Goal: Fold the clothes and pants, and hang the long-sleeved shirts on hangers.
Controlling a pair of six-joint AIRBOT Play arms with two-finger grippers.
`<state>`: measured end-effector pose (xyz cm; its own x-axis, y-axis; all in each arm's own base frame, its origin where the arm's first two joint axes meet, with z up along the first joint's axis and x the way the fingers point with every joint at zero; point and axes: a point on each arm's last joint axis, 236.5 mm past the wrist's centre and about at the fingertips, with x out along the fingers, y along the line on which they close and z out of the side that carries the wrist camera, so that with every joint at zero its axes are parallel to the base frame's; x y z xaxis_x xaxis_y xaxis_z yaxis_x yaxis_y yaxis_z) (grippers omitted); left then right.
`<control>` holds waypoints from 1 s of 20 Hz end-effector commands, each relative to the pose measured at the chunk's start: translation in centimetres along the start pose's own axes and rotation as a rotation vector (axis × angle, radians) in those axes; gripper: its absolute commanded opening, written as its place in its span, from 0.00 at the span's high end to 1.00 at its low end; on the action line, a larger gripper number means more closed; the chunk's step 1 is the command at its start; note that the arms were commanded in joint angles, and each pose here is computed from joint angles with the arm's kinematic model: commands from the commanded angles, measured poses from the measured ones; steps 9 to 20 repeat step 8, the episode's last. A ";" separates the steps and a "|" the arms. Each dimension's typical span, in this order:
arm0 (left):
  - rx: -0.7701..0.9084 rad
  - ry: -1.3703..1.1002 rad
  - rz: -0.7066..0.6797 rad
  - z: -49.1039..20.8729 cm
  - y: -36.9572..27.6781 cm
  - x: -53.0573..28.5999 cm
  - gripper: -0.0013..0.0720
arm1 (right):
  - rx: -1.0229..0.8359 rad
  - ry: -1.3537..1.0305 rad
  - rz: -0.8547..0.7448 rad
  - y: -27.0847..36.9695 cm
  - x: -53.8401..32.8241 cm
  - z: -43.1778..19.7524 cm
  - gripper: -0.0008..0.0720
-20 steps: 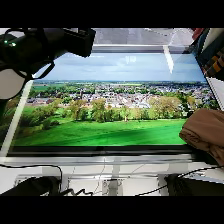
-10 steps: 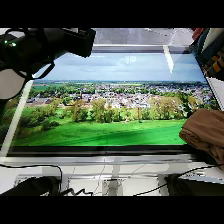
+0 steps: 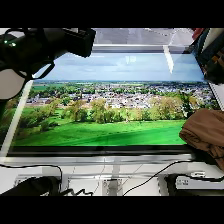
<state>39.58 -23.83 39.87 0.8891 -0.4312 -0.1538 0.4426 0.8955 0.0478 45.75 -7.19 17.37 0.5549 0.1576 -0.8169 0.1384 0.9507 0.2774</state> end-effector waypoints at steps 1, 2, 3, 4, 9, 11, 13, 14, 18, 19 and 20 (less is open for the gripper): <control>0.000 0.000 0.000 0.0 0.0 0.0 0.03 | -0.393 -0.074 0.088 13.6 2.6 -0.3 0.95; 0.000 0.000 0.000 0.0 0.0 0.0 0.03 | -0.470 -0.089 0.090 16.1 2.8 -0.8 0.96; 0.000 0.000 0.000 0.0 0.0 0.0 0.03 | -0.534 -0.112 0.064 17.8 3.0 -1.1 0.96; 0.000 0.000 0.000 0.0 0.0 0.0 0.03 | -0.554 -0.136 0.013 18.5 3.1 -1.0 0.96; 0.000 0.000 0.000 0.0 0.0 0.0 0.03 | -0.583 -0.132 -0.054 20.3 3.1 -2.4 0.95; 0.000 0.000 0.000 0.0 0.0 0.0 0.03 | -0.583 -0.132 -0.054 20.3 3.1 -2.4 0.95; 0.000 0.000 0.000 0.0 0.0 0.0 0.03 | -0.583 -0.132 -0.054 20.3 3.1 -2.4 0.95; 0.000 0.000 0.000 0.0 0.0 0.0 0.03 | -0.583 -0.132 -0.054 20.3 3.1 -2.4 0.95; 0.000 0.000 0.000 0.0 0.0 0.0 0.03 | -0.583 -0.132 -0.054 20.3 3.1 -2.4 0.95; 0.000 0.000 0.000 0.0 0.0 0.0 0.03 | -0.583 -0.132 -0.054 20.3 3.1 -2.4 0.95; 0.000 0.000 0.000 0.0 0.0 0.0 0.03 | -0.583 -0.132 -0.054 20.3 3.1 -2.4 0.95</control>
